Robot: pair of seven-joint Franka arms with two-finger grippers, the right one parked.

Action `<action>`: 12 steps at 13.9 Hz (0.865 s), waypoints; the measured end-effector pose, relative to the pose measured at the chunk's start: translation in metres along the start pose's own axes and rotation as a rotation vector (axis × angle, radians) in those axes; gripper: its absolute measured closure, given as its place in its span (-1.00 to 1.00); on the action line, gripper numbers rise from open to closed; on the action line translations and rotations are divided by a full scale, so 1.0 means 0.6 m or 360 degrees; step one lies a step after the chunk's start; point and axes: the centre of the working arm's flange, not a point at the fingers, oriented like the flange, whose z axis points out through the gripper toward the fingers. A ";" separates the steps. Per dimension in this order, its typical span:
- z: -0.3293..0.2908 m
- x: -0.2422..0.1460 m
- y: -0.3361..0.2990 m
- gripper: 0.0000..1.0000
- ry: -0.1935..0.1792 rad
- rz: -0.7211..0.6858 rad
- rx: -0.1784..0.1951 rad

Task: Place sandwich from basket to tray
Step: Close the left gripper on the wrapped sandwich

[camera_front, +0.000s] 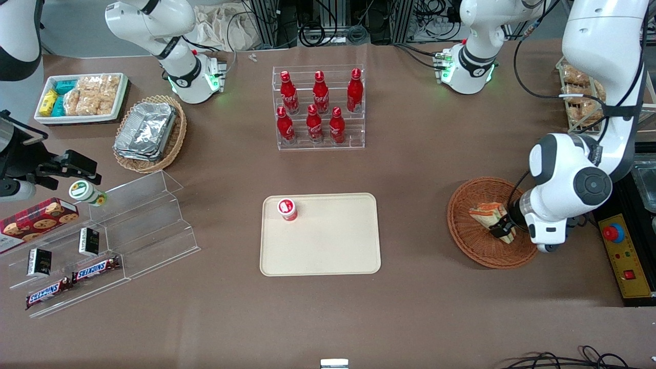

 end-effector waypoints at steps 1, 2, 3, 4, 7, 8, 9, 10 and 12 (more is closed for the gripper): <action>0.006 0.000 0.000 -1.00 -0.0003 -0.0018 0.0004; 0.011 0.001 0.001 -1.00 -0.0001 -0.0040 0.0001; 0.014 0.002 0.002 -1.00 0.0001 -0.0065 -0.0004; 0.020 0.003 0.003 -1.00 -0.0001 -0.0092 -0.0005; 0.041 0.005 0.008 -1.00 0.0001 -0.0203 -0.0026; 0.048 0.005 0.010 -1.00 0.0000 -0.0238 -0.0031; 0.055 0.005 0.013 -1.00 0.0000 -0.0259 -0.0038; 0.062 0.005 0.014 -0.99 -0.0001 -0.0272 -0.0043; 0.073 0.003 0.017 -0.91 -0.0009 -0.0278 -0.0042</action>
